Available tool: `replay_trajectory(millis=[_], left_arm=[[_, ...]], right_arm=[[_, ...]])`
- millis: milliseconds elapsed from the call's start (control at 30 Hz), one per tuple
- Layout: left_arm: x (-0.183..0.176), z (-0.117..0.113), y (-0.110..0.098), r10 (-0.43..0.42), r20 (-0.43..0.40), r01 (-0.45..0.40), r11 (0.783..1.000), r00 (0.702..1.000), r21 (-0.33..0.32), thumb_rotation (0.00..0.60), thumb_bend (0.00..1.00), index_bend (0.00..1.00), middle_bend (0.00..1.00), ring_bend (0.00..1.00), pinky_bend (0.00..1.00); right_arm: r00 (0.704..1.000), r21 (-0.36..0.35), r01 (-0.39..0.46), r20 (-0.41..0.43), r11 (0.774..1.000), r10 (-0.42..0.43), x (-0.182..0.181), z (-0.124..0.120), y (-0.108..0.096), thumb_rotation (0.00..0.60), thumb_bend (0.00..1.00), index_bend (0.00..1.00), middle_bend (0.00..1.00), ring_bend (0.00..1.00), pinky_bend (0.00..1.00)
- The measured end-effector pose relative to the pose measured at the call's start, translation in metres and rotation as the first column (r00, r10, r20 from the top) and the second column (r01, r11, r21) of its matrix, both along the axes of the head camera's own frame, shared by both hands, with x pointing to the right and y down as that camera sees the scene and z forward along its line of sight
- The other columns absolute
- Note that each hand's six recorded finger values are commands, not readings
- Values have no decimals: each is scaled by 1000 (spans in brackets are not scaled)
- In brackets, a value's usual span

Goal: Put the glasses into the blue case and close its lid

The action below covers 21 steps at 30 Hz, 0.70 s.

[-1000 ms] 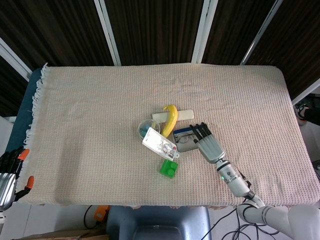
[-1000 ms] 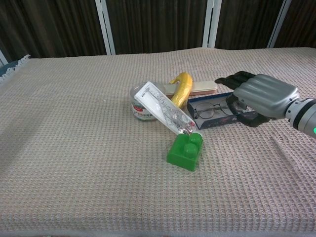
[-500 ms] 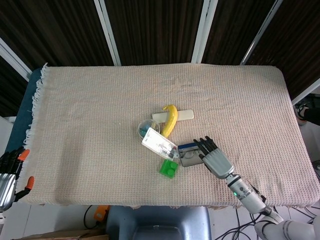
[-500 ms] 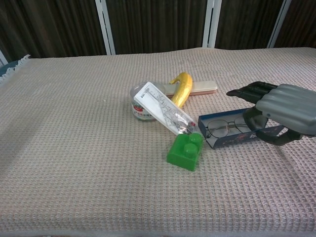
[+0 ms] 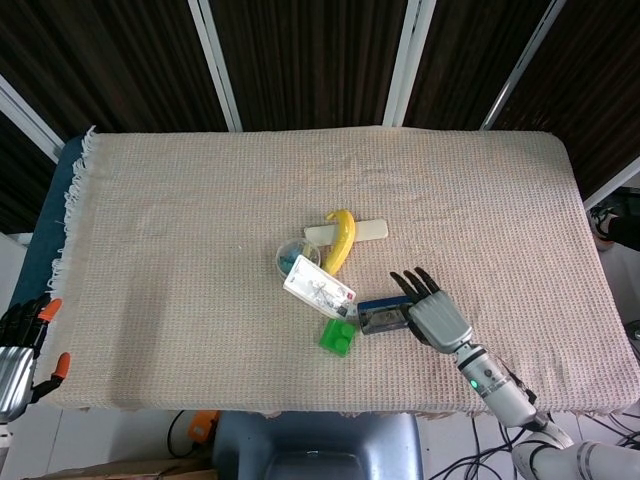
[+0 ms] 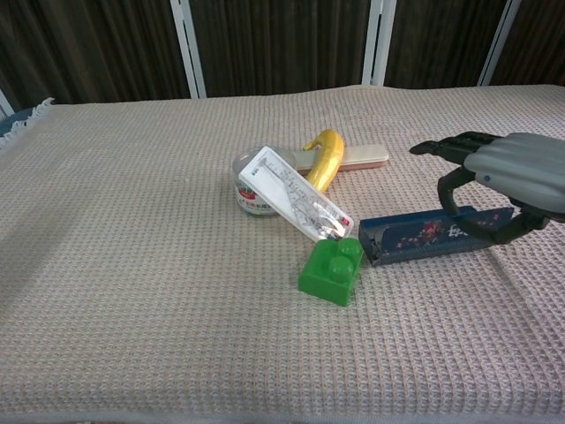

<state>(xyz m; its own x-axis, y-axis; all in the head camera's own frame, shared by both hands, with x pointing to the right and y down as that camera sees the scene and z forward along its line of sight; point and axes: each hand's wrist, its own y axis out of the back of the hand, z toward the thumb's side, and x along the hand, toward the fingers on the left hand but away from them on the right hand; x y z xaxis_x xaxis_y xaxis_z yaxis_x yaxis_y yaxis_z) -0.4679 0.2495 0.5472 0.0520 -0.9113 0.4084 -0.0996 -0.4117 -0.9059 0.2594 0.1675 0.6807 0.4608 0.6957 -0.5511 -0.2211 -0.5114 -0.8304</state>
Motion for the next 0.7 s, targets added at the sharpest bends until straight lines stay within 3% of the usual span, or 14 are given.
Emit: replay_trajectory(millis=[367,700], left_arm=[[0,1,-1,-1,5,1,1000,1000,-4,600,422,0,0,0,10],[-1,1,-1,-4,5,4,1000,1000,-5,600,424,0,0,0,10]], right_arm=[[997,-47,-66,-31,997,65,-16,21,-26,600,652,753,131,0,0],[994,-32,-82,-69,996,79,-23,32,-39,600,652,752,131,0,0]])
